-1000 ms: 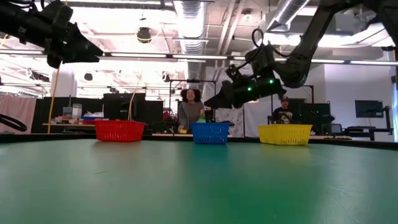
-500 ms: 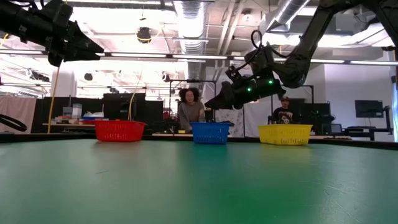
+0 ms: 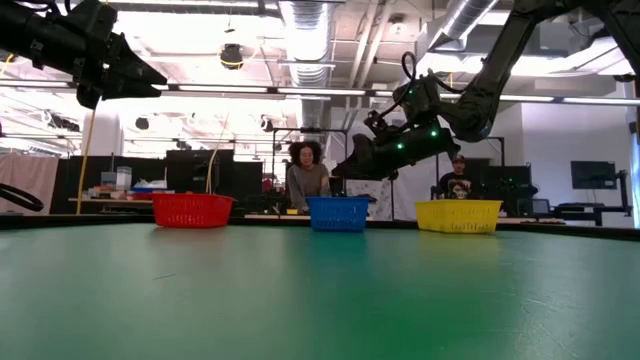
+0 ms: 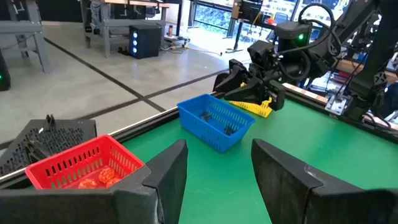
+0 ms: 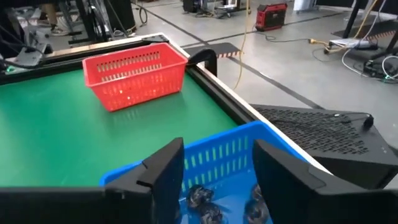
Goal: Sort Halloween decoration
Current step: Return to Home Position
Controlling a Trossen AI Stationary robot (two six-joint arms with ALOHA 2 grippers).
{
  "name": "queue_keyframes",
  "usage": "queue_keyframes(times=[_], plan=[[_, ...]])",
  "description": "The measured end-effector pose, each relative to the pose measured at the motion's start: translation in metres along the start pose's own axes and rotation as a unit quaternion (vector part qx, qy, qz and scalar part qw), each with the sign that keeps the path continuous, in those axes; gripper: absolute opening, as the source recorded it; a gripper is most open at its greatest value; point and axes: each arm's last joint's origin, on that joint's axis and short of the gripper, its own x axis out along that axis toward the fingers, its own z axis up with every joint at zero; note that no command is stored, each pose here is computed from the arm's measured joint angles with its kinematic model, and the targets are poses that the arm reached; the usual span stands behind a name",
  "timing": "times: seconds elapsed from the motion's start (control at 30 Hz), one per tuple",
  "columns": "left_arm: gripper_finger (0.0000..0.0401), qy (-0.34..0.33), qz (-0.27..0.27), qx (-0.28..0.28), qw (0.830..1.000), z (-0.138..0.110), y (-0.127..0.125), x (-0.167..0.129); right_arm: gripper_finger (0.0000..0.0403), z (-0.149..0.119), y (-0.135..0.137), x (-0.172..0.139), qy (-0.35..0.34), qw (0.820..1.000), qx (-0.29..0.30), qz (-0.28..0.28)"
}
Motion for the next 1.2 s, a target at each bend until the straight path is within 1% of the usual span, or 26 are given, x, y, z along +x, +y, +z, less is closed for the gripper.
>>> queue_keyframes(times=[0.13,0.23,0.33,0.43,0.5,0.57,0.67,0.73,0.77,0.83,0.97,1.03,1.1,1.2], plan=[[0.0169,0.0,0.0,-0.008,1.0,0.0,0.0,0.0,0.0227,0.008,0.001,-0.004,-0.01,1.0,0.018,0.003],[0.0169,-0.001,-0.004,-0.01,1.0,0.0,0.0,0.0,0.0228,0.03,0.007,-0.013,-0.042,0.998,0.034,0.013],[0.0169,-0.003,-0.027,-0.026,0.999,0.002,-0.002,0.0,0.0229,0.058,0.016,-0.03,-0.068,0.997,0.037,0.024],[0.0169,-0.023,-0.037,-0.058,0.997,0.006,-0.003,0.0,0.0229,0.089,0.027,-0.057,-0.088,0.995,0.031,0.036],[0.0169,-0.031,-0.04,-0.068,0.996,0.008,-0.004,0.0,0.023,0.109,0.034,-0.08,-0.094,0.994,0.022,0.043],[0.0169,-0.043,-0.034,-0.05,0.997,0.011,-0.003,-0.001,0.023,0.124,0.042,-0.105,-0.089,0.995,0.005,0.049],[0.0169,-0.065,-0.008,-0.021,0.998,0.014,-0.002,-0.001,0.023,0.137,0.053,-0.145,-0.067,0.996,-0.023,0.061],[0.0169,-0.075,-0.006,-0.025,0.997,0.017,-0.002,-0.001,0.023,0.141,0.06,-0.169,-0.051,0.995,-0.044,0.073],[0.0169,-0.075,-0.014,-0.041,0.996,0.017,-0.003,-0.001,0.023,0.141,0.064,-0.18,-0.041,0.995,-0.048,0.081],[0.0169,-0.083,-0.041,-0.052,0.994,0.019,-0.005,-0.002,0.023,0.141,0.071,-0.2,-0.027,0.994,-0.047,0.097],[0.0169,-0.098,-0.086,-0.044,0.99,0.024,-0.007,-0.003,0.023,0.14,0.084,-0.233,-0.026,0.989,-0.038,0.14],[0.0169,-0.103,-0.115,-0.043,0.987,0.026,-0.009,-0.004,0.023,0.133,0.089,-0.248,-0.029,0.985,-0.032,0.165],[0.0169,-0.103,-0.144,-0.038,0.984,0.027,-0.011,-0.005,0.023,0.12,0.093,-0.26,-0.032,0.981,-0.021,0.188],[0.0169,-0.107,-0.18,-0.037,0.977,0.029,-0.013,-0.006,0.023,0.096,0.097,-0.272,-0.058,0.979,-0.002,0.196]])
